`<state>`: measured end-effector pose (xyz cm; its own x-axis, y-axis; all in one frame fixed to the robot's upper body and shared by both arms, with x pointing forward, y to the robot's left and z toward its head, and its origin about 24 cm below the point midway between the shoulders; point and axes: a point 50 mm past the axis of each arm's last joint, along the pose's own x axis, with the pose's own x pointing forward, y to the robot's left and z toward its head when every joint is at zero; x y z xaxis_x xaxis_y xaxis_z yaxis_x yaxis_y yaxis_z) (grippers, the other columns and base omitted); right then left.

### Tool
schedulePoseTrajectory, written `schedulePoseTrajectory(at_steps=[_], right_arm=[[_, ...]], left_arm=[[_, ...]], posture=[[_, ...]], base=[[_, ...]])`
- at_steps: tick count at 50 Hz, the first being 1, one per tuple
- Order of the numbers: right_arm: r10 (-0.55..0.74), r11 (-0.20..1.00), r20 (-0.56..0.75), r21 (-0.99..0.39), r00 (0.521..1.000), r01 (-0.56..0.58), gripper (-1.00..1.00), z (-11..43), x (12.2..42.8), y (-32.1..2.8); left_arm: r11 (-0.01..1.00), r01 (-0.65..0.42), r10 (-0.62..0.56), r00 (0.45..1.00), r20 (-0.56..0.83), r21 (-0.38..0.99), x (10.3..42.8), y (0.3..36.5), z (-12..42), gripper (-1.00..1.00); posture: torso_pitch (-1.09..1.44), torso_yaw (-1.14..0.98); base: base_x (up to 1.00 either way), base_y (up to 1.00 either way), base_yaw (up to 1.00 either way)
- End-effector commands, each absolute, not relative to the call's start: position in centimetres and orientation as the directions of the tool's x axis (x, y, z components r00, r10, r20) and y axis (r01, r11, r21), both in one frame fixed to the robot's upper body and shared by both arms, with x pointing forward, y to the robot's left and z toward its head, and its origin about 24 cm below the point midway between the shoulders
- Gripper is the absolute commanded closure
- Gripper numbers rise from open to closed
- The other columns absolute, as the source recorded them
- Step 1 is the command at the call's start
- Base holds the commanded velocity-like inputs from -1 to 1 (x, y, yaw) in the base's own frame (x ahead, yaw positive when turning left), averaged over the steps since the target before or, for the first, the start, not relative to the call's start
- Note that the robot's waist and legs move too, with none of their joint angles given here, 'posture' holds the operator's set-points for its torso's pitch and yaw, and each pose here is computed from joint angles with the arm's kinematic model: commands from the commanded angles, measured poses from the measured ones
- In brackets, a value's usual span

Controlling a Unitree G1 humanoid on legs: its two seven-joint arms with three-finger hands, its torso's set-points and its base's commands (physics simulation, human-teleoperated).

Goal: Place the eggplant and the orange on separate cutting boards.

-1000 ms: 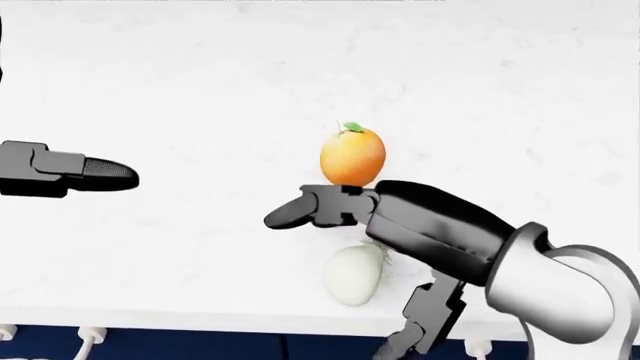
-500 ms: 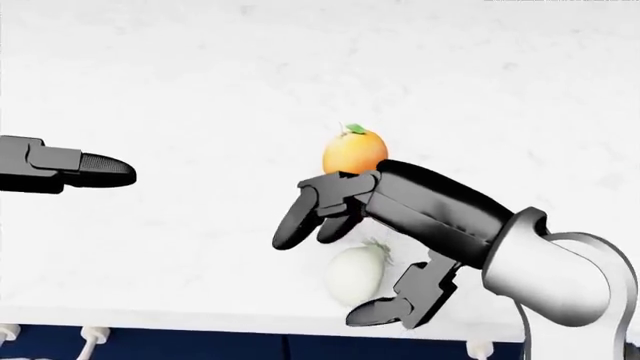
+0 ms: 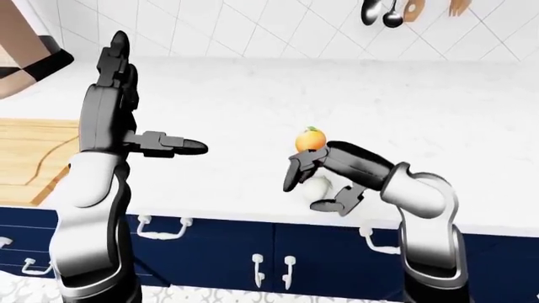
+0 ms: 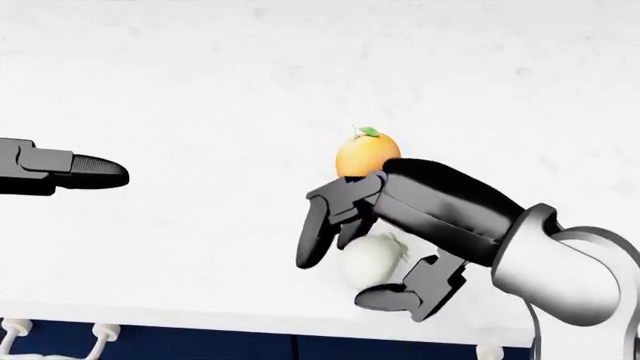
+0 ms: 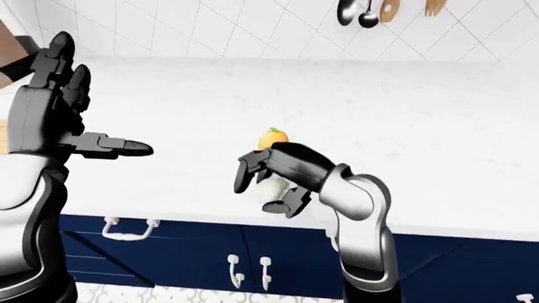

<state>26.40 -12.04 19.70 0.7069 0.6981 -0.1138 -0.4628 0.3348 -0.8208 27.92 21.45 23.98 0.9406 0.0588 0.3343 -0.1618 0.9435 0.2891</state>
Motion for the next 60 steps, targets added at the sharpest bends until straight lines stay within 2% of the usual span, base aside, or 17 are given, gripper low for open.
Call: schedulePoseTrajectory(at_steps=[1, 6, 8, 10, 11, 28, 39, 43, 49, 50, 56, 58, 60], right_arm=[[0.688, 0.316, -0.134, -0.829, 0.714, -0.46, 0.24, 19.9, 26.5, -12.3], [0.691, 0.322, -0.122, -0.831, 0.712, -0.455, 0.55, 20.2, 26.5, -12.2], [0.694, 0.321, -0.12, -0.83, 0.71, -0.455, 0.77, 20.3, 26.4, -12.2], [0.696, 0.323, -0.116, -0.83, 0.709, -0.454, 0.87, 20.4, 26.4, -12.2], [0.698, 0.323, -0.117, -0.83, 0.707, -0.455, 1.0, 20.4, 26.4, -12.1], [0.735, 0.365, -0.013, -0.835, 0.678, -0.412, 1.0, 24.5, 24.3, -10.8], [0.723, 0.41, 0.046, -0.831, 0.689, -0.375, 1.0, 26.0, 23.9, -11.1], [0.691, 0.483, 0.107, -0.805, 0.715, -0.345, 1.0, 26.8, 24.3, -11.5], [0.555, 0.664, 0.25, -0.707, 0.793, -0.242, 1.0, 27.5, 26.4, -12.6], [0.552, 0.673, 0.256, -0.698, 0.794, -0.243, 1.0, 27.6, 26.5, -12.7], [0.336, 0.859, 0.353, -0.495, 0.873, -0.131, 1.0, 27.8, 28.9, -14.4], [0.256, 0.916, 0.386, -0.389, 0.887, -0.095, 1.0, 27.6, 29.2, -14.8], [0.201, 0.929, 0.396, -0.368, 0.896, -0.046, 1.0, 27.5, 29.5, -15.3]], left_arm=[[0.937, -0.189, 0.054, 0.909, 0.414, 0.294, 27.4, 21.3, 25.5, -1.0], [0.937, -0.19, 0.054, 0.908, 0.415, 0.294, 27.4, 21.4, 25.7, -1.0], [0.936, -0.189, 0.052, 0.908, 0.415, 0.296, 27.4, 21.3, 25.7, -1.0], [0.937, -0.187, 0.051, 0.908, 0.416, 0.295, 27.4, 21.3, 25.8, -1.0], [0.937, -0.188, 0.051, 0.908, 0.416, 0.295, 27.4, 21.3, 25.8, -1.0], [0.936, -0.188, 0.049, 0.907, 0.418, 0.299, 27.5, 21.4, 25.9, -1.0], [0.935, -0.192, 0.053, 0.906, 0.419, 0.297, 27.2, 21.5, 25.8, -1.0], [0.936, -0.189, 0.051, 0.907, 0.418, 0.297, 27.4, 21.5, 25.6, -1.0], [0.934, -0.178, 0.035, 0.909, 0.416, 0.311, 27.8, 21.3, 26.1, -1.0], [0.935, -0.178, 0.036, 0.908, 0.418, 0.308, 27.9, 21.3, 26.2, -1.0], [0.925, -0.151, -0.012, 0.905, 0.424, 0.349, 29.1, 20.9, 27.9, -1.0], [0.919, -0.134, -0.04, 0.904, 0.425, 0.37, 29.9, 20.4, 28.6, -1.0], [0.918, -0.125, -0.052, 0.903, 0.426, 0.377, 30.3, 20.1, 29.0, -1.0]], posture=[[0.0, 0.0], [0.0, 0.0], [0.0, 0.0], [0.0, 0.0], [0.0, 0.0], [0.0, 0.0], [0.0, 0.0], [0.0, 0.0], [0.0, 0.0], [0.0, 0.0], [0.0, 0.0], [0.0, 0.0], [0.0, 0.0]], base=[[0.0, 0.0, 0.0], [0.0, 0.0, 0.0], [0.0, 0.0, 0.0], [0.0, 0.0, 0.0], [0.0, 0.0, 0.0], [0.0, 0.0, 0.0], [0.0, 0.0, 0.0], [0.0, 0.0, 0.0], [0.0, 0.0, 0.0], [0.0, 0.0, 0.0], [0.0, 0.0, 0.0], [0.0, 0.0, 0.0], [0.0, 0.0, 0.0]])
